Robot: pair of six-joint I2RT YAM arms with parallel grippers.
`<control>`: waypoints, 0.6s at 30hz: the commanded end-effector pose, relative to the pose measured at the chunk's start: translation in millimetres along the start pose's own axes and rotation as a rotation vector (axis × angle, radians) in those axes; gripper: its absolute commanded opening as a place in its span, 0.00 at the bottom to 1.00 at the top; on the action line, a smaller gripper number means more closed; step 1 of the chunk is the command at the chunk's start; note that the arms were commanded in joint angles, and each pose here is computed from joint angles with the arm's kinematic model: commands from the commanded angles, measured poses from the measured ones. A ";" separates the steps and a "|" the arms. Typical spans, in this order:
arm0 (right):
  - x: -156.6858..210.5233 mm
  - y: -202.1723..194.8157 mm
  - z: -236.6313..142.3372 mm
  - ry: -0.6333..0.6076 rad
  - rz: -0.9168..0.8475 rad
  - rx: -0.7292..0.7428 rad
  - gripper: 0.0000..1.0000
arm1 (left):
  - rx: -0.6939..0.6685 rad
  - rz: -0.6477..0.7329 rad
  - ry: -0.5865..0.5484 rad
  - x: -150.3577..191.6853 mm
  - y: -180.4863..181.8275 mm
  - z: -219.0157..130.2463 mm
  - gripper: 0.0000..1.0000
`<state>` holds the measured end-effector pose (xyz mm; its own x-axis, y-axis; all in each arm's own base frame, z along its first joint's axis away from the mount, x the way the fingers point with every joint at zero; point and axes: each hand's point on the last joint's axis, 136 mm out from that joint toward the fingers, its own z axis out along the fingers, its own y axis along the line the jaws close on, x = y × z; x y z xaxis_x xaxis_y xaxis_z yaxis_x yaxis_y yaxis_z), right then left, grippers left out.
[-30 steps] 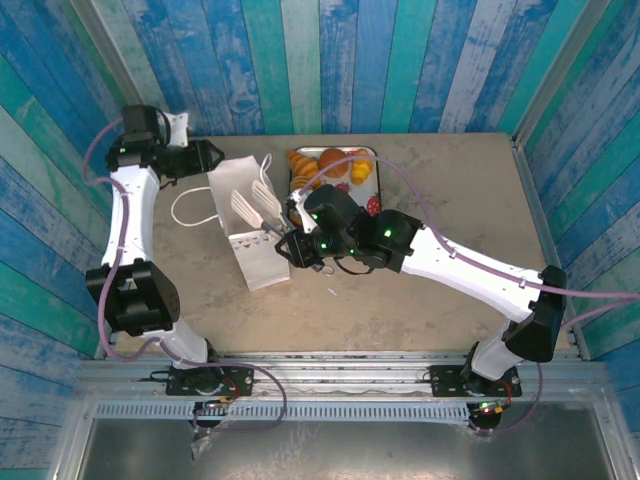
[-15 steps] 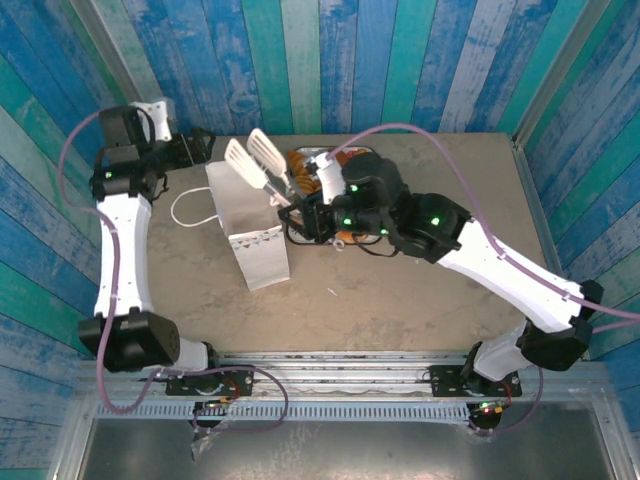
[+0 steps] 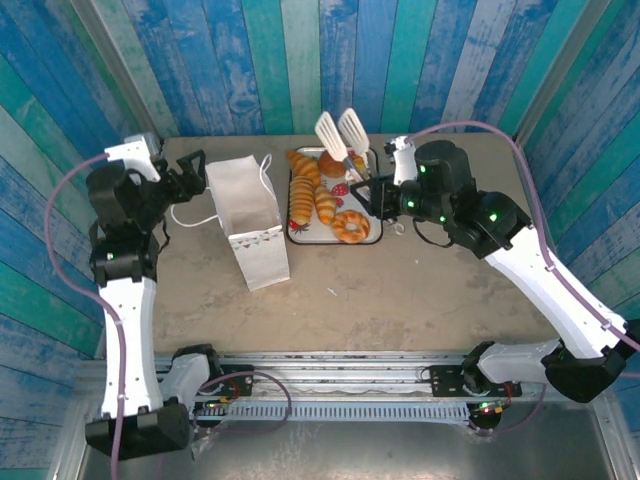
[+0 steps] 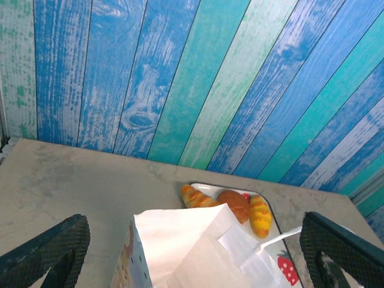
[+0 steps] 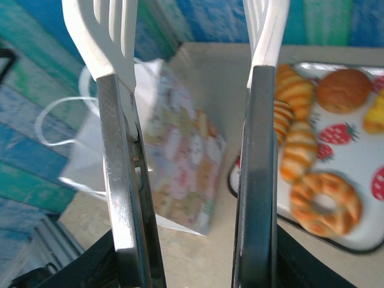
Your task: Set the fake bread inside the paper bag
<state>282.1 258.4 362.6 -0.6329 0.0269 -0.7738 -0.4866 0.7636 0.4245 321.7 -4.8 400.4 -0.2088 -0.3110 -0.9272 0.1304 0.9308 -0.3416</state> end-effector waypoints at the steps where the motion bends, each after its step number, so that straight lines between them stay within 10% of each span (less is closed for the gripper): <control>1: 22.2 -29.5 11.8 0.075 0.047 0.039 0.49 | -0.005 -0.004 -0.100 -13.3 -4.0 -17.3 0.94; 18: 53.9 -183.1 105.9 0.302 0.092 0.454 0.47 | -0.146 -0.132 -0.149 11.7 25.8 -33.1 0.94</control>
<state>378.4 192.5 187.5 -0.8618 -0.0099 -0.5071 -0.1590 0.9547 0.2515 296.1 12.4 380.8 -0.1171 -0.4316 -0.8944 0.0105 0.9000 -0.4357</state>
